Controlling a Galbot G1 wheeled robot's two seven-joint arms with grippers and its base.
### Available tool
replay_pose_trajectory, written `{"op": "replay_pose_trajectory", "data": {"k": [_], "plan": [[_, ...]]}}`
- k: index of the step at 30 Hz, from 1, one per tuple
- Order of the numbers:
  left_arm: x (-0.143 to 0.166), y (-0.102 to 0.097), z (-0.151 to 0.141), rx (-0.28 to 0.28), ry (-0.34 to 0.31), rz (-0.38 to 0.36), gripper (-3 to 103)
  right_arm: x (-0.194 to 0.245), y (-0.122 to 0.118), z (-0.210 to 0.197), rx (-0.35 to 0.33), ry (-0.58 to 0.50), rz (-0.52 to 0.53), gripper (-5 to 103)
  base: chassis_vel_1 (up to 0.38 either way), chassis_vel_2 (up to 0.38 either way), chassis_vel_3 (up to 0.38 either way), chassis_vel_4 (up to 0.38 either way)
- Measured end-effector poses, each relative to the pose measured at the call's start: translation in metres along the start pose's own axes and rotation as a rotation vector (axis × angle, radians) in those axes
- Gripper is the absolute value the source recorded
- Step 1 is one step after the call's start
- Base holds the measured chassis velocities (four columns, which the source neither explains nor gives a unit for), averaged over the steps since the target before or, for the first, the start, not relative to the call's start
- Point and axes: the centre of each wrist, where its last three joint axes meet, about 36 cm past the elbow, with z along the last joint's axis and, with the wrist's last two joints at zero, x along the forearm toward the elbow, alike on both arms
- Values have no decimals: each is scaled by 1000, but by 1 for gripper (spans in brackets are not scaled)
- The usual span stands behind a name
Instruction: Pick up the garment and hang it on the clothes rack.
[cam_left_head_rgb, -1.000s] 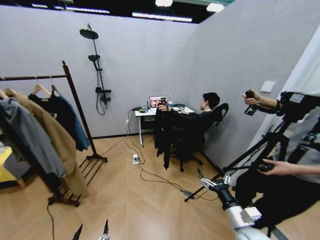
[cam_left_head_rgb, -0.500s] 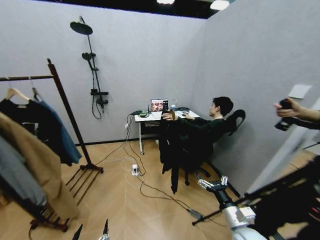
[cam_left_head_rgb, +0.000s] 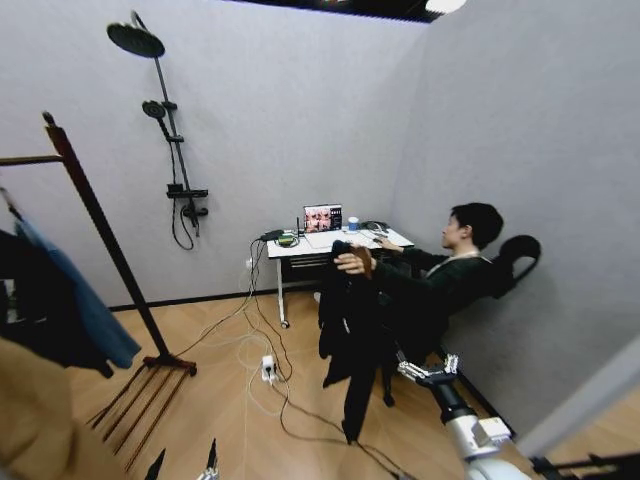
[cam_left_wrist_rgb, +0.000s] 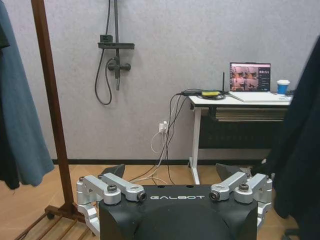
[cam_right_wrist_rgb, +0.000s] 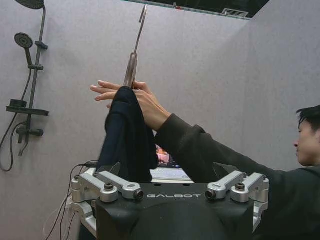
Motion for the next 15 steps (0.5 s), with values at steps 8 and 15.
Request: {"op": "replay_pose_trajectory", "data": {"k": [8,15], "plan": [[0,0,0,-1,0,-1,100,8,9,-6,56,-39,2,100,-184,502,200,-508],[0,0,0,0,0,0,100,13,17,-13,58,-55,-31,100,-120,189,81,-101]]}}
